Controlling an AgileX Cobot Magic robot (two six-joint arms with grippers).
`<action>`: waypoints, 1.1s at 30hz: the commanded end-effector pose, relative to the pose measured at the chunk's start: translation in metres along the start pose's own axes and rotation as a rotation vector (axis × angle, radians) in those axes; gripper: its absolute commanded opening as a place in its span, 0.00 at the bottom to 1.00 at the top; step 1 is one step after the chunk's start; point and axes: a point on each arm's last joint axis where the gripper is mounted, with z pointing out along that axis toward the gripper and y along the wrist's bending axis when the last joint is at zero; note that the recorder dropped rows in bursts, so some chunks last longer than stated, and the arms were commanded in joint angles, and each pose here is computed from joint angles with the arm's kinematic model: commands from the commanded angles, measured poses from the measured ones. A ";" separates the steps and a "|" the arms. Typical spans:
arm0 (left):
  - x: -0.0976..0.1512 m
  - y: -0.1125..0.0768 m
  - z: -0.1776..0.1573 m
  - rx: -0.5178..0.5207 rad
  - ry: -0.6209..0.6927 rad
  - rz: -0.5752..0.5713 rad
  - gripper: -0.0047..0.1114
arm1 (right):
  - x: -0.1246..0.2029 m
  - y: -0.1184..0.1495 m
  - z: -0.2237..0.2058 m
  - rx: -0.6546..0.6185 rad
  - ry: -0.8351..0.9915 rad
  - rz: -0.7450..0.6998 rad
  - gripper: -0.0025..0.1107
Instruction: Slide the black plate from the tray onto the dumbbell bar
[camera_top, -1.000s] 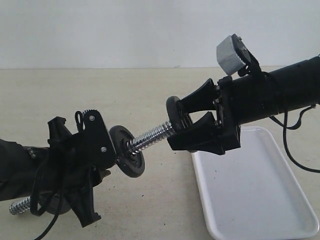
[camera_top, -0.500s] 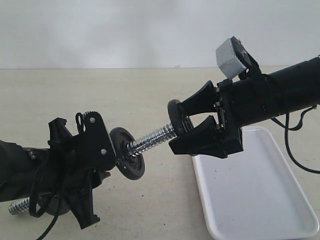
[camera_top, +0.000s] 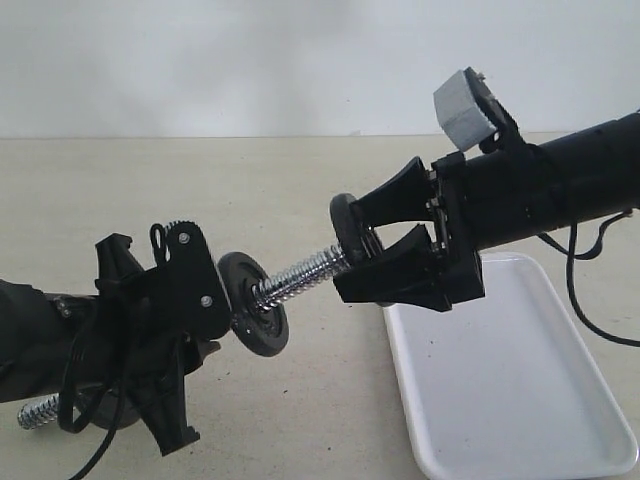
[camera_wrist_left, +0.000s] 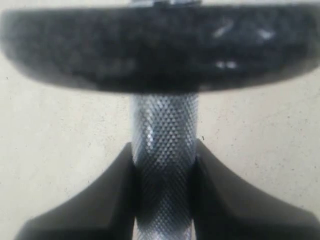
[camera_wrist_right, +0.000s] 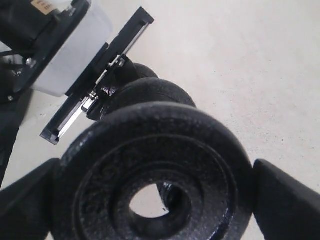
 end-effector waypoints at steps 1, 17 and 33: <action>-0.019 0.020 -0.013 -0.127 -0.079 0.057 0.08 | -0.013 0.010 0.002 -0.084 -0.101 0.007 0.02; -0.015 0.018 -0.013 -0.105 -0.040 -0.151 0.08 | -0.009 0.011 0.002 -0.103 -0.053 0.025 0.02; -0.014 0.019 -0.013 -0.115 -0.034 -0.129 0.08 | -0.001 0.008 0.002 -0.069 0.025 0.018 0.02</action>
